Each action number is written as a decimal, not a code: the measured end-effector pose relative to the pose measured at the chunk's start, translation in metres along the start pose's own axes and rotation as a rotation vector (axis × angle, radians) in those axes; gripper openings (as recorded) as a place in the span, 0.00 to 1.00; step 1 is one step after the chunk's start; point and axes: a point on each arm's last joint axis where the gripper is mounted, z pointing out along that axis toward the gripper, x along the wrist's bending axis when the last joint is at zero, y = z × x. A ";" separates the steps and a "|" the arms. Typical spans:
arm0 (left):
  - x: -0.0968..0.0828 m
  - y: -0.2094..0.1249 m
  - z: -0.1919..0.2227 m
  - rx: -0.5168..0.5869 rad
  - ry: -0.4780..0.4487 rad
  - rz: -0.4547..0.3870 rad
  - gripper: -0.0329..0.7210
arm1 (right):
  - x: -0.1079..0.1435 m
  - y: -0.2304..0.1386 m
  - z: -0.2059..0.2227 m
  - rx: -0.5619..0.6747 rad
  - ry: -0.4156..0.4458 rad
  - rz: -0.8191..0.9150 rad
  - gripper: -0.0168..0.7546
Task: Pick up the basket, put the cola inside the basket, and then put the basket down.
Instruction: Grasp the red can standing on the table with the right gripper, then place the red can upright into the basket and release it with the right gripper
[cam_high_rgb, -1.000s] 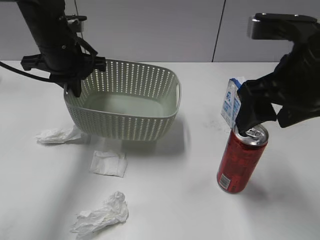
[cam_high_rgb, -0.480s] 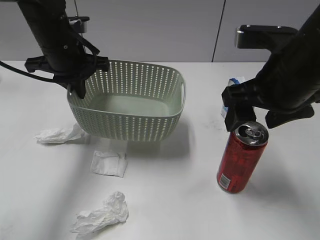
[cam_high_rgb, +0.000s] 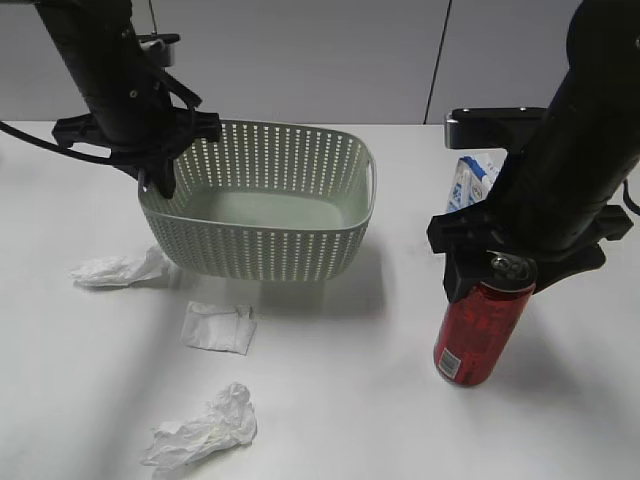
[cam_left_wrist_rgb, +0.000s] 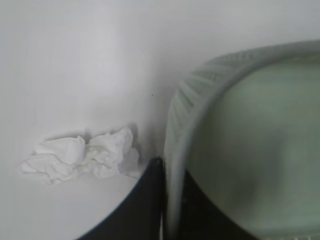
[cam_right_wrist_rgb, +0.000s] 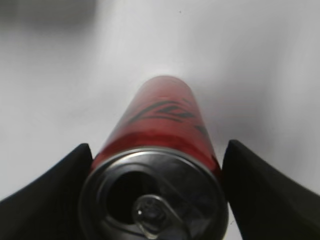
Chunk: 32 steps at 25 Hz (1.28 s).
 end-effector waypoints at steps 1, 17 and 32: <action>-0.001 0.000 0.000 0.002 -0.007 -0.004 0.05 | 0.000 0.000 0.000 0.001 0.000 0.001 0.77; -0.006 -0.001 0.000 0.012 -0.069 -0.035 0.05 | 0.004 0.004 -0.077 -0.034 0.016 -0.175 0.67; -0.024 -0.002 0.002 -0.032 -0.098 -0.006 0.05 | 0.057 0.091 -0.154 -0.381 0.129 -0.352 0.67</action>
